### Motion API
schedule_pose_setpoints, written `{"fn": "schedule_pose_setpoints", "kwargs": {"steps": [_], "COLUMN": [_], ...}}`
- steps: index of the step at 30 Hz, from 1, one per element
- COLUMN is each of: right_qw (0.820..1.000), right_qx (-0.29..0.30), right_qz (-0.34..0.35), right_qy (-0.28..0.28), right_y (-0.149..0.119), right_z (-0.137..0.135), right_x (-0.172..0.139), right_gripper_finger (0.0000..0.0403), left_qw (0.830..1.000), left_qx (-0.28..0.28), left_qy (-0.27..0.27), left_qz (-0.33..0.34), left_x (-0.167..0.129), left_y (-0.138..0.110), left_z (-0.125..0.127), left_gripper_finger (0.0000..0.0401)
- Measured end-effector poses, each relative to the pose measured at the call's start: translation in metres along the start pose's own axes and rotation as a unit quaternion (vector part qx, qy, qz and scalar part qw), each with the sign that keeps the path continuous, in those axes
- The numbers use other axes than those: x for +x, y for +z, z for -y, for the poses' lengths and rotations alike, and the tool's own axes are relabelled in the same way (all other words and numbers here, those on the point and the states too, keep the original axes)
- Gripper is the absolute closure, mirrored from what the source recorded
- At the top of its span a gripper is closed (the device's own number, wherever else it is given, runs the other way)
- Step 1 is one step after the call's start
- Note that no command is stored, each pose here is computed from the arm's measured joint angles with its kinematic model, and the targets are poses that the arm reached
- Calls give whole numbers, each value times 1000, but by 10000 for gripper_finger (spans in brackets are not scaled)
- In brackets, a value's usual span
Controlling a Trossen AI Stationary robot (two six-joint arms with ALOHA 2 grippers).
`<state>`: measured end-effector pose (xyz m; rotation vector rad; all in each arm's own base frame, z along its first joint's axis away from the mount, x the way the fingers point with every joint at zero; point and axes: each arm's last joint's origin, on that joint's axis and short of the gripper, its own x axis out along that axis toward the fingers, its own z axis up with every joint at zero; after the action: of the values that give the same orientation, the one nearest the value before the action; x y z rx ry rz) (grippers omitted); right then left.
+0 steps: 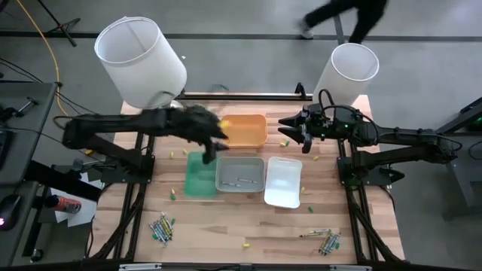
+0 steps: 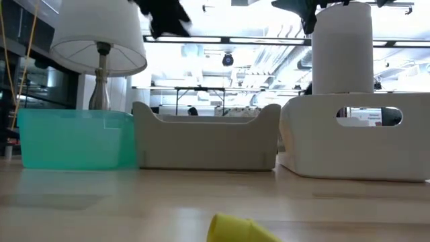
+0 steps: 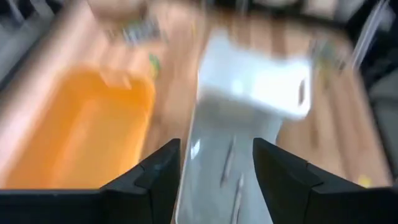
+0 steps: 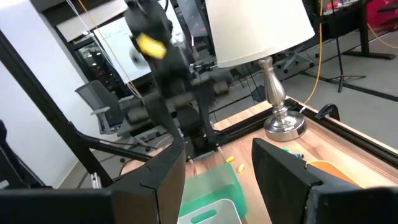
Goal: Sort crayons
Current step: Put the white crayon into the gray bin
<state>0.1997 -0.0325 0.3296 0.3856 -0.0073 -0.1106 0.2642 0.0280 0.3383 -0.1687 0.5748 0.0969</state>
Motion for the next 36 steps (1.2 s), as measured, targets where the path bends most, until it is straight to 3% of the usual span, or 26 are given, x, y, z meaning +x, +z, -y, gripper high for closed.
{"fn": "schedule_pose_setpoints", "kwargs": {"steps": [5, 8, 12, 18, 22, 28, 32, 36], "right_qw": [1000, 1000, 1000, 1000, 994, 947, 897, 845], "right_qx": [0, 0, 0, 6, 64, 137, 175, 185], "right_qz": [-1, -1, -1, -3, -74, -288, -405, -503], "right_qy": [0, 0, 0, 0, 45, 47, 34, 1], "right_y": [0, 0, 0, 0, 0, 1, -9, -39], "right_z": [0, 0, 0, 0, -6, -42, -72, -97], "right_x": [0, 0, 0, 0, -2, -23, -39, -51], "right_gripper_finger": [224, 224, 224, 224, 224, 232, 238, 238], "left_qw": [980, 965, 954, 956, 957, 961, 963, 964], "left_qx": [-32, -57, -77, -64, -52, -49, -43, -41], "left_qy": [7, 3, 5, 11, 15, 19, 22, 23], "left_qz": [195, 254, 288, 287, 285, 271, 264, 261], "left_x": [-39, -44, -49, -50, -50, -48, -48, -47], "left_y": [-8, -26, -38, -40, -40, -43, -44, -44], "left_z": [1, 1, 0, -1, -1, -1, -1, -1], "left_gripper_finger": [228, 231, 233, 233, 233, 233, 233, 233]}}
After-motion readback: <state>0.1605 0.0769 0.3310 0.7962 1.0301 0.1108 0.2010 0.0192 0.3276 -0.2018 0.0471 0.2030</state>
